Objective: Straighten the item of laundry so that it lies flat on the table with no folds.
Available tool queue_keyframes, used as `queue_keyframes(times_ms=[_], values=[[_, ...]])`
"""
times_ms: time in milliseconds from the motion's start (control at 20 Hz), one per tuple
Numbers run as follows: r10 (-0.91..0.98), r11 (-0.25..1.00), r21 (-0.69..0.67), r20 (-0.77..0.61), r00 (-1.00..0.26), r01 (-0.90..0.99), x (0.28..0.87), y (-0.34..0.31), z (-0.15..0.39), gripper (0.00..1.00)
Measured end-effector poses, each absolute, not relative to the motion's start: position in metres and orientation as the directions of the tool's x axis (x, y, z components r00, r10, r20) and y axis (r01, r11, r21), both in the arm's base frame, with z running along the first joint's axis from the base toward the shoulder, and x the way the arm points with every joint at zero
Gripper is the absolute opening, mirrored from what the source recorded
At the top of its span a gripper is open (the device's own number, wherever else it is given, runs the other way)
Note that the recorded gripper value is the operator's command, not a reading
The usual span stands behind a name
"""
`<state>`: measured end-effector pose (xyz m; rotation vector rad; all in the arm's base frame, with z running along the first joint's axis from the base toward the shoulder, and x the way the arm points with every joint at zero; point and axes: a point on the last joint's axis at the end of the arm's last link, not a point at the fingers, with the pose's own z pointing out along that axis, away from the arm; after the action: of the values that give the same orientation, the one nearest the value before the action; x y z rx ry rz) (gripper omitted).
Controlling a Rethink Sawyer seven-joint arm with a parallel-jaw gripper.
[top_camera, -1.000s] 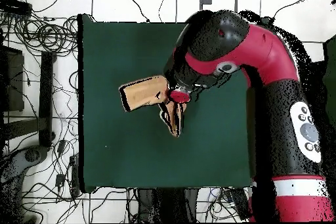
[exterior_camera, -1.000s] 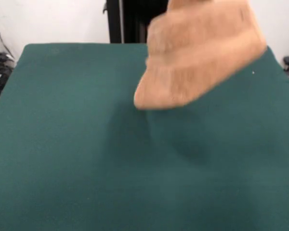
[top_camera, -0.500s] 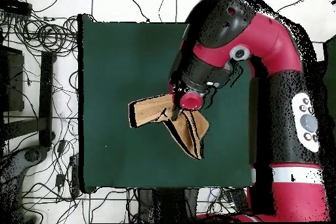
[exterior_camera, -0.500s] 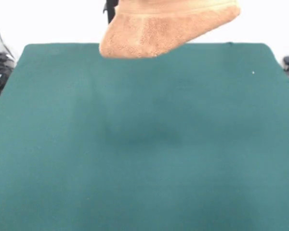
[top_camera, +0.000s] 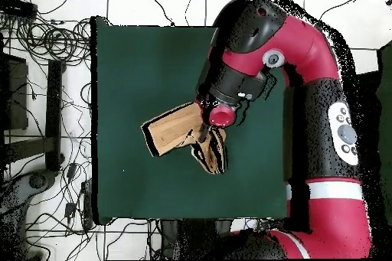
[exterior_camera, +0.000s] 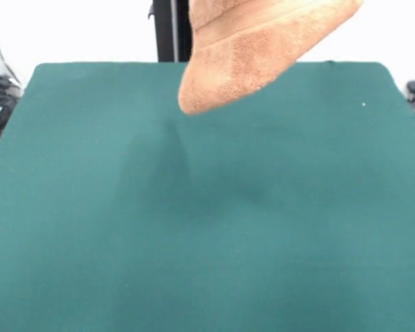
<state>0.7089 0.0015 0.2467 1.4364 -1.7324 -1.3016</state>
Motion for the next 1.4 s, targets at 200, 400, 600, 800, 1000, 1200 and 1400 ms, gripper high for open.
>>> queue_keyframes(times_ms=[200, 400, 600, 800, 1000, 1200, 1400], values=[[-0.953, -0.005, 0.911, -0.130, -0.275, -0.412, 0.702, -0.003, 0.241, 0.00], [-0.965, 0.026, 0.926, -0.075, -0.252, -0.377, 0.681, -0.003, 0.239, 0.00], [-0.975, 0.066, 0.943, -0.010, -0.224, -0.326, 0.644, -0.002, 0.244, 0.00], [-0.978, 0.084, 0.945, 0.018, -0.209, -0.315, 0.632, -0.003, 0.248, 0.00], [-0.977, 0.119, 0.932, 0.049, -0.206, -0.343, 0.644, -0.017, 0.241, 0.00], [-0.968, 0.166, 0.883, 0.060, -0.245, -0.438, 0.671, -0.043, 0.225, 0.00], [-0.940, 0.243, 0.711, 0.005, -0.340, -0.660, 0.709, -0.075, 0.195, 0.00]])
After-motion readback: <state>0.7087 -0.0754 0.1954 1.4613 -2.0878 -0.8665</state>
